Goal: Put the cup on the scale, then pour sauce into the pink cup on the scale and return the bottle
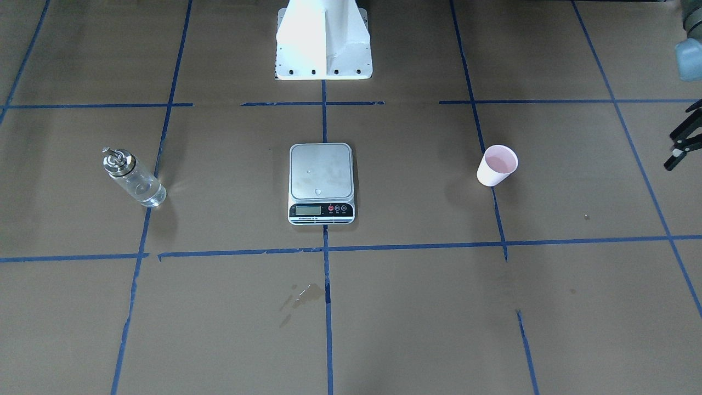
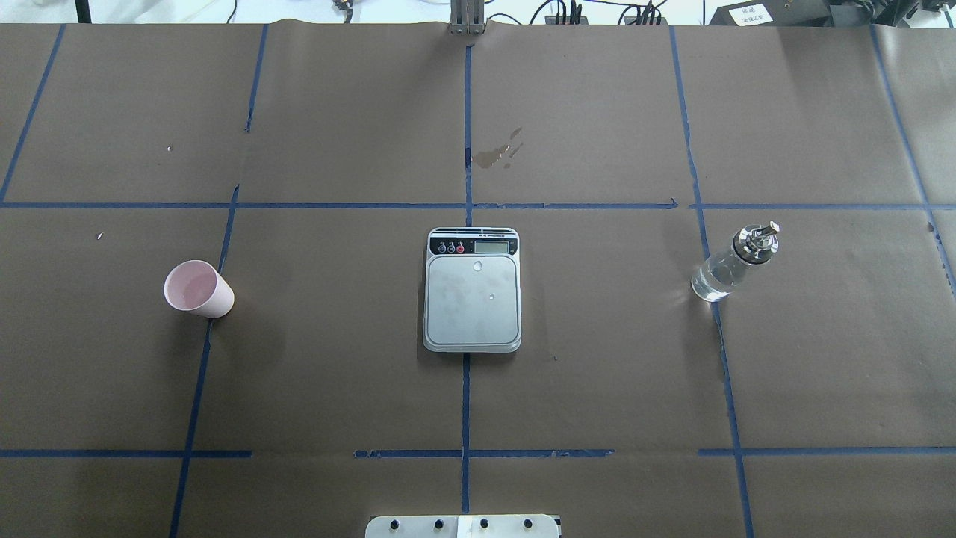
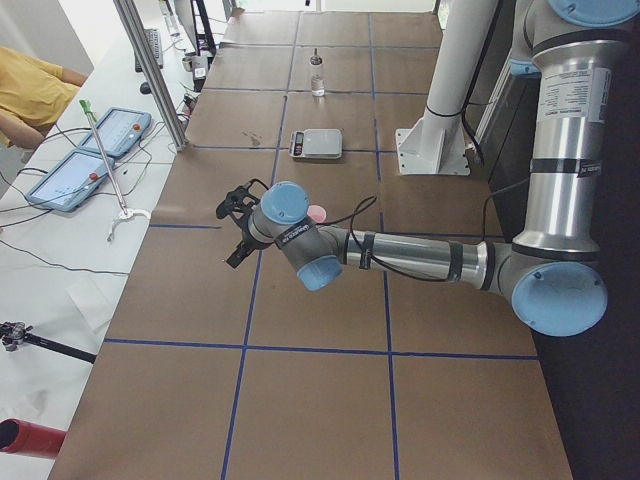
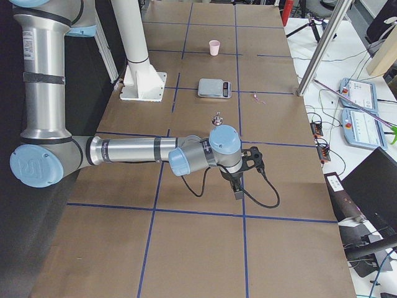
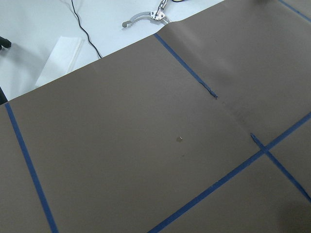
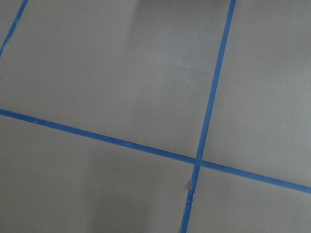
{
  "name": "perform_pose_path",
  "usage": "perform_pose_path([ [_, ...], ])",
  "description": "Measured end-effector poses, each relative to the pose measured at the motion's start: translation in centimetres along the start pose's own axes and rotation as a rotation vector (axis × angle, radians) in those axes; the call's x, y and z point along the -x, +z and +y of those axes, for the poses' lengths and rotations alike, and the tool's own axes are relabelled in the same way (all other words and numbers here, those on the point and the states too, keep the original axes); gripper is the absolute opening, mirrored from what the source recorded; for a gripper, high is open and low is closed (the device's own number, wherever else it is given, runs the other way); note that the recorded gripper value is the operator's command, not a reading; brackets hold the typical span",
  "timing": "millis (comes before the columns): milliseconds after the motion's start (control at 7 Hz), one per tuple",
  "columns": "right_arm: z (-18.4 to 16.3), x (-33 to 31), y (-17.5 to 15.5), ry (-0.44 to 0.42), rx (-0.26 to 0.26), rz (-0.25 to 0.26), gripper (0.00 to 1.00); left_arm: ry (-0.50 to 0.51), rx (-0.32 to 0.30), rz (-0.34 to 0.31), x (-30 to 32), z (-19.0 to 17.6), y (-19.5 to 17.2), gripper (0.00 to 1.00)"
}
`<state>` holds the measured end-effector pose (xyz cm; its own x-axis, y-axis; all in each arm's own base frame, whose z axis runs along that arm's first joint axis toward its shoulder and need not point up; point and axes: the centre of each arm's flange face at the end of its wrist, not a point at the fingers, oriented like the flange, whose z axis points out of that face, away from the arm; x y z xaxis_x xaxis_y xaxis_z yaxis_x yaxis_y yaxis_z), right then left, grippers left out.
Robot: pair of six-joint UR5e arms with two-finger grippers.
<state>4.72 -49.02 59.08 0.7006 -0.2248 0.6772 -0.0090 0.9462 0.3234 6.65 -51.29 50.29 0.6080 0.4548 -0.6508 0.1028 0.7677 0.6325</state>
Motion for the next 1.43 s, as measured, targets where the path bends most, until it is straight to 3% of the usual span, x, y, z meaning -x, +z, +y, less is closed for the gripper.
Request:
perform_pose_path([
  [429,0.0,0.2,0.1,0.01,0.003,-0.002,1.0,-0.171,0.009,0.018,-11.2,1.1,4.9,0.98],
  [714,0.1,0.2,0.1,0.01,0.002,-0.001,1.0,-0.266,0.039,-0.004,-16.3,4.1,7.2,0.83],
  [1000,0.1,0.3,0.1,0.011,0.002,-0.002,1.0,-0.335,0.072,-0.025,-19.6,6.4,9.6,0.78],
  [1143,0.2,0.2,0.1,0.011,0.003,-0.002,1.0,-0.351,0.084,-0.027,-21.3,7.6,10.6,0.69],
  [1286,0.2,0.2,0.1,0.011,0.003,-0.002,1.0,-0.355,0.093,-0.027,-22.5,8.5,11.3,0.54],
  [1429,0.2,0.2,0.1,0.012,0.003,-0.002,1.0,-0.356,0.099,-0.026,-23.1,8.9,11.7,0.48],
])
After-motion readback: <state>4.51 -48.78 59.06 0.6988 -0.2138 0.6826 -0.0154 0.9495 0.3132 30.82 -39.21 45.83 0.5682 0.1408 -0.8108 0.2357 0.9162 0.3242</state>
